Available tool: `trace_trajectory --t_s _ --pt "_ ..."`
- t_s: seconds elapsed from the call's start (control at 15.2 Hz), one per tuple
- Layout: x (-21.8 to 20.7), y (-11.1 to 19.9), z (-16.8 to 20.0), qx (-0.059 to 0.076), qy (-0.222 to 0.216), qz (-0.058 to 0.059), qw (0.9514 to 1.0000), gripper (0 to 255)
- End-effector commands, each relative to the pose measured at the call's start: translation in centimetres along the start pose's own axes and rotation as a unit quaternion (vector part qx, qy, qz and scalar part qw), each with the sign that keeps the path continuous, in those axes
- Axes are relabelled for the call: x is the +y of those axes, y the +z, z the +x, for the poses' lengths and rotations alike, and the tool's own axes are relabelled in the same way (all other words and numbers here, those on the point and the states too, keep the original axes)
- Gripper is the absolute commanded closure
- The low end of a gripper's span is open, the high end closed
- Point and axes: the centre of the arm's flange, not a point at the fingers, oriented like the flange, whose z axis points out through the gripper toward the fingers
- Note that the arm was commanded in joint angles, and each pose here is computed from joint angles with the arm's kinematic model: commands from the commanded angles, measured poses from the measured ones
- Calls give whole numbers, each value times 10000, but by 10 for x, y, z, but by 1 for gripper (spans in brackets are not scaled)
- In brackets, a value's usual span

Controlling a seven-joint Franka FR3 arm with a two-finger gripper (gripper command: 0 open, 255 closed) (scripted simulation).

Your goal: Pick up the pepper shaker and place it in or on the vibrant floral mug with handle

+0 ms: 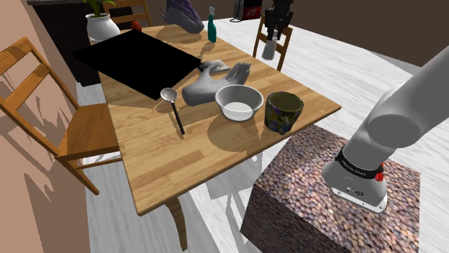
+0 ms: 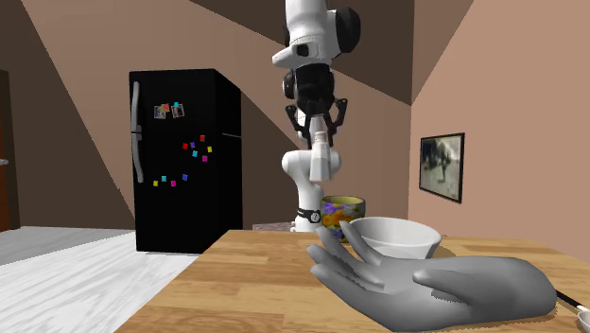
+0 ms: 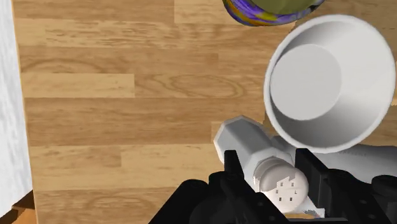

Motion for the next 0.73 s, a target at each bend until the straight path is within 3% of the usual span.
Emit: trace_trajectory --t_s 0.0,0.66 --pt "-9 1 -25 4 2 -3 10000 255" --pt "-65 3 -144 4 2 -3 10000 255"
